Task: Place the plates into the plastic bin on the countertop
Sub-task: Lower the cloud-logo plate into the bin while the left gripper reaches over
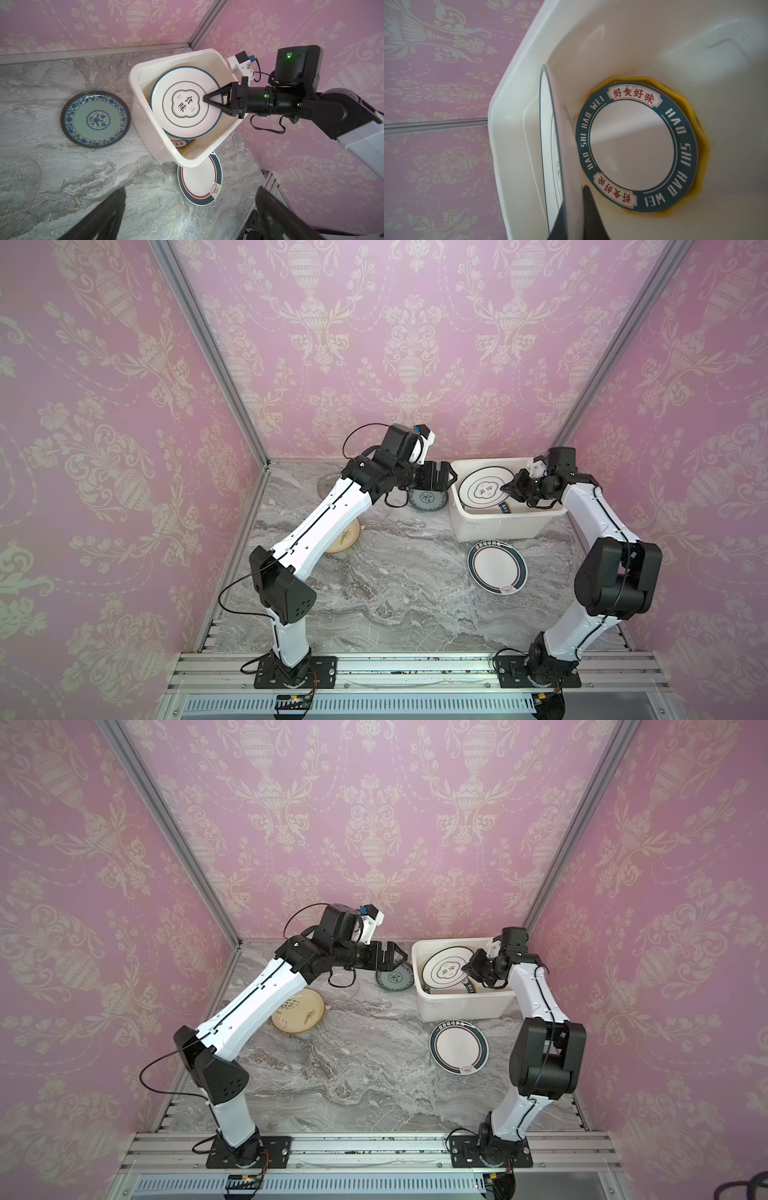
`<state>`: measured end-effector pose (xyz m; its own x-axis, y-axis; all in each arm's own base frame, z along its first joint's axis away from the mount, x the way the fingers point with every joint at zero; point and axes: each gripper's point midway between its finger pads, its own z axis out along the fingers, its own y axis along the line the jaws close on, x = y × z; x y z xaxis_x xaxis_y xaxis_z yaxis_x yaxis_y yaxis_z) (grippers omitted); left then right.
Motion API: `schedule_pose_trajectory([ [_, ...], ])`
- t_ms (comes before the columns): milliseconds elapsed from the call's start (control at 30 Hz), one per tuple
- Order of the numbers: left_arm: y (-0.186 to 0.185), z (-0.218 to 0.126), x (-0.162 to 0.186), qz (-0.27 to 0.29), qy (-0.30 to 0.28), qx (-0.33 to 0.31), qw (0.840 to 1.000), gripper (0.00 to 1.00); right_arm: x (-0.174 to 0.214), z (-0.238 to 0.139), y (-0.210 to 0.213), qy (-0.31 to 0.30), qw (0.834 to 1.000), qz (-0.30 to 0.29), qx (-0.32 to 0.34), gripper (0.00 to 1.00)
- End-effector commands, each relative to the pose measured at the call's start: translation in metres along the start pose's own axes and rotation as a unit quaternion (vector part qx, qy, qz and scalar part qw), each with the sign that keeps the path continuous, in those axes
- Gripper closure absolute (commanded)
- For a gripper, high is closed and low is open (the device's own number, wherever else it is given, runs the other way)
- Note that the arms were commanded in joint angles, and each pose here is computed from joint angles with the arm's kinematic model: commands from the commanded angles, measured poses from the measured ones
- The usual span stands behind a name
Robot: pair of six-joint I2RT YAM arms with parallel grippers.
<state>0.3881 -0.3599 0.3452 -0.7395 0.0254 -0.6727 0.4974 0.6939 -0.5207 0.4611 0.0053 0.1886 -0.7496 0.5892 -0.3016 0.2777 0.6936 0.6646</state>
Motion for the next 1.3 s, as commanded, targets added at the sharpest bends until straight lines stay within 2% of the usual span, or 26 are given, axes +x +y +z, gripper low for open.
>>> schedule_pose_trajectory([
  [0, 0.007, 0.016, 0.001, 0.004, 0.030, -0.019, 0.999, 0.01, -0.010, 0.005, 0.011, -0.010, 0.999, -0.037, -0.031, 1.00],
  [233, 0.017, 0.044, -0.014, 0.004, 0.040, -0.047, 0.998, 0.01, -0.013, 0.023, 0.004, -0.002, 0.999, -0.035, -0.035, 1.00],
  [433, 0.034, 0.066, -0.007, -0.018, 0.046, -0.067, 0.997, 0.01, -0.011, 0.037, -0.001, 0.022, 0.998, -0.037, -0.036, 1.00],
  [833, 0.047, 0.072, 0.008, -0.013, 0.073, -0.087, 0.993, 0.01, -0.007, 0.058, -0.020, 0.041, 0.998, -0.044, 0.001, 0.99],
  [933, 0.050, 0.073, 0.010, -0.013, 0.077, -0.091, 0.993, 0.01, -0.007, 0.062, -0.025, 0.040, 0.998, -0.045, 0.013, 0.93],
  [1067, 0.052, 0.075, 0.012, -0.013, 0.079, -0.093, 0.992, 0.01, -0.005, 0.066, -0.033, 0.041, 0.997, -0.047, 0.035, 0.77],
  [1167, 0.052, 0.077, 0.013, -0.014, 0.081, -0.093, 0.992, 0.01, -0.005, 0.069, -0.037, 0.040, 0.997, -0.046, 0.045, 0.69],
  [1267, 0.055, 0.079, 0.015, -0.014, 0.084, -0.096, 0.992, 0.01, -0.005, 0.073, -0.040, 0.038, 0.997, -0.048, 0.053, 0.64],
])
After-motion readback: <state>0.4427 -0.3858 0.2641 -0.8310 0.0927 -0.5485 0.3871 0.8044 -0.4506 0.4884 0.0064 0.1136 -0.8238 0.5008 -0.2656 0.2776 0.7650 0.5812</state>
